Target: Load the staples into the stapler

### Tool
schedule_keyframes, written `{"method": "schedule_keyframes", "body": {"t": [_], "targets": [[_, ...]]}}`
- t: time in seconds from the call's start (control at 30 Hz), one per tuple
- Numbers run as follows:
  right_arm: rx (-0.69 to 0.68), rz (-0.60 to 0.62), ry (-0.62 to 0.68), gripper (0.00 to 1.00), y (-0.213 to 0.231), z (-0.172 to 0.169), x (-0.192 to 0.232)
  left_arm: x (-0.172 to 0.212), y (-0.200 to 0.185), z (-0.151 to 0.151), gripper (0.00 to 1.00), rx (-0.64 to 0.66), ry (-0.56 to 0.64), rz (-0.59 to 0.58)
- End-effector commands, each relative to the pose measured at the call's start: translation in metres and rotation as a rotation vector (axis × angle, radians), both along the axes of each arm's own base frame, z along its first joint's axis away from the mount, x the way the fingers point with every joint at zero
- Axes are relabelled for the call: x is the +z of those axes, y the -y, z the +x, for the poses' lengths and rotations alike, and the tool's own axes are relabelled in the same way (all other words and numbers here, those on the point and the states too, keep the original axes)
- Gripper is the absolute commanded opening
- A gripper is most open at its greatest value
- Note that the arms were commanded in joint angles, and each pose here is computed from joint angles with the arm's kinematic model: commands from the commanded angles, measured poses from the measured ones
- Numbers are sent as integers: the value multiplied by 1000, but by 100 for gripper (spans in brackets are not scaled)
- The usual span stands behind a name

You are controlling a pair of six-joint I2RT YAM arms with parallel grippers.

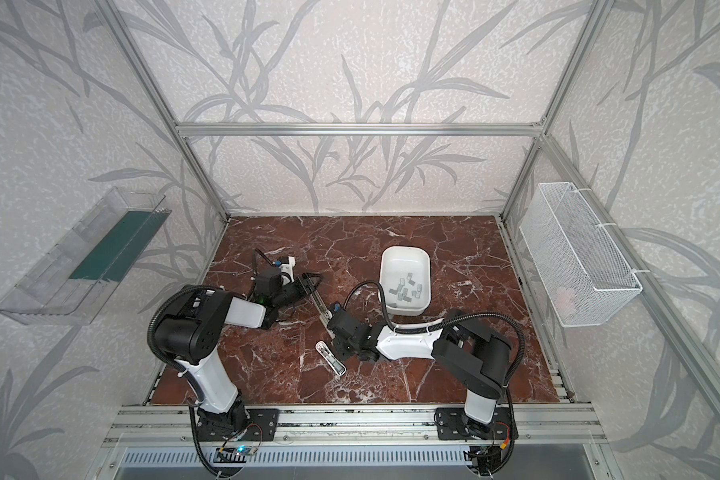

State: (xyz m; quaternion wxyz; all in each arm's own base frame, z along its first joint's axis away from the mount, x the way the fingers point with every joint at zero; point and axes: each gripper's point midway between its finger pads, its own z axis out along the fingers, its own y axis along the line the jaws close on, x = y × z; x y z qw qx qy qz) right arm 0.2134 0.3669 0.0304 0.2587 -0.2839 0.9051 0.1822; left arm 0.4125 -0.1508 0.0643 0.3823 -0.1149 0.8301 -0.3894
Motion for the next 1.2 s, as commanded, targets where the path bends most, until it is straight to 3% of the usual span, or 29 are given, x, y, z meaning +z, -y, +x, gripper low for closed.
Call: {"method": "schedule_keyframes", "body": {"t": [0.0, 0.3, 0.47, 0.7, 0.9, 1.17], "targets": [[56, 2, -9, 0, -6, -9, -4, 39, 4, 13, 62, -22, 129, 42], [51, 6, 7, 0, -4, -7, -2, 65, 41, -10, 62, -129, 208, 90], [42, -3, 18, 0, -1, -6, -5, 74, 58, -37, 59, -167, 272, 228], [36, 1, 30, 0, 4, -7, -6, 61, 49, -54, 55, -139, 281, 302], [39, 8, 42, 0, 8, -8, -6, 50, 54, -69, 43, -154, 311, 377], [48, 20, 87, 0, 14, -7, -15, 47, 55, -93, 43, -148, 383, 456]]}}
